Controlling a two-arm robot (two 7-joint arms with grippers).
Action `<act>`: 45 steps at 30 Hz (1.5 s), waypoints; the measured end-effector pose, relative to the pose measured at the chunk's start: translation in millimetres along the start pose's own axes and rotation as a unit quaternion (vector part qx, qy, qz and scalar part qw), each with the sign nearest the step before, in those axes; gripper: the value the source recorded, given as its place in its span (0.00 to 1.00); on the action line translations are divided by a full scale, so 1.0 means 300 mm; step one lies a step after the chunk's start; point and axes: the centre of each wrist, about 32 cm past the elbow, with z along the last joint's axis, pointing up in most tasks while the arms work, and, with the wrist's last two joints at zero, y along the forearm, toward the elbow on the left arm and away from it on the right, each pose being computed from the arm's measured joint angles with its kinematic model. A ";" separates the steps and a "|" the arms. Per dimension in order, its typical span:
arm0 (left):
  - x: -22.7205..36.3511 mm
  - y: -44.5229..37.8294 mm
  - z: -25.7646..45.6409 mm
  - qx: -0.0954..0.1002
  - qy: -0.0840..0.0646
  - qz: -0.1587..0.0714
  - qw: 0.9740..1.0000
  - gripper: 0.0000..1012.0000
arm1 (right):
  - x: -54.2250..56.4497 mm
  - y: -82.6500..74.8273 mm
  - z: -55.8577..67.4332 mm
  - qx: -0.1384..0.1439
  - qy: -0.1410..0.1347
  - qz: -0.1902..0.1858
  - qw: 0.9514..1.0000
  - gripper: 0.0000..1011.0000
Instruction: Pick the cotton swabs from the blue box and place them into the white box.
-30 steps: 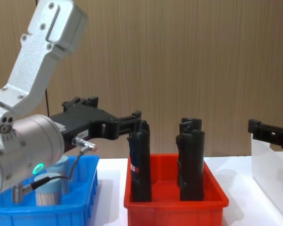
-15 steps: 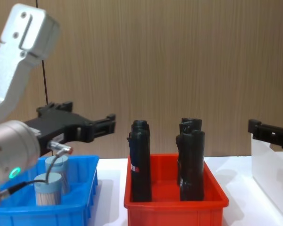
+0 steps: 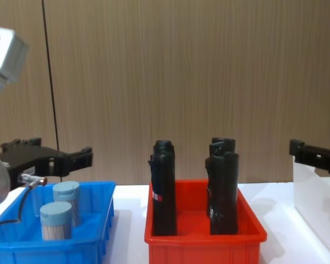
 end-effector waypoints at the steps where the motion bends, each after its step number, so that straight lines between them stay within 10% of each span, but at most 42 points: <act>1: 0.000 0.000 0.000 0.000 0.000 0.000 1.000 0.99 | 0.000 0.000 0.000 0.000 0.000 0.000 1.000 0.99; 20: 0.098 -0.061 -0.002 0.086 0.040 0.013 0.995 0.99 | 0.000 0.000 0.000 0.000 0.000 0.000 1.000 0.99; 45: 0.170 -0.138 -0.052 0.125 0.059 -0.022 0.990 0.99 | 0.000 0.000 0.000 0.000 0.000 0.000 1.000 0.99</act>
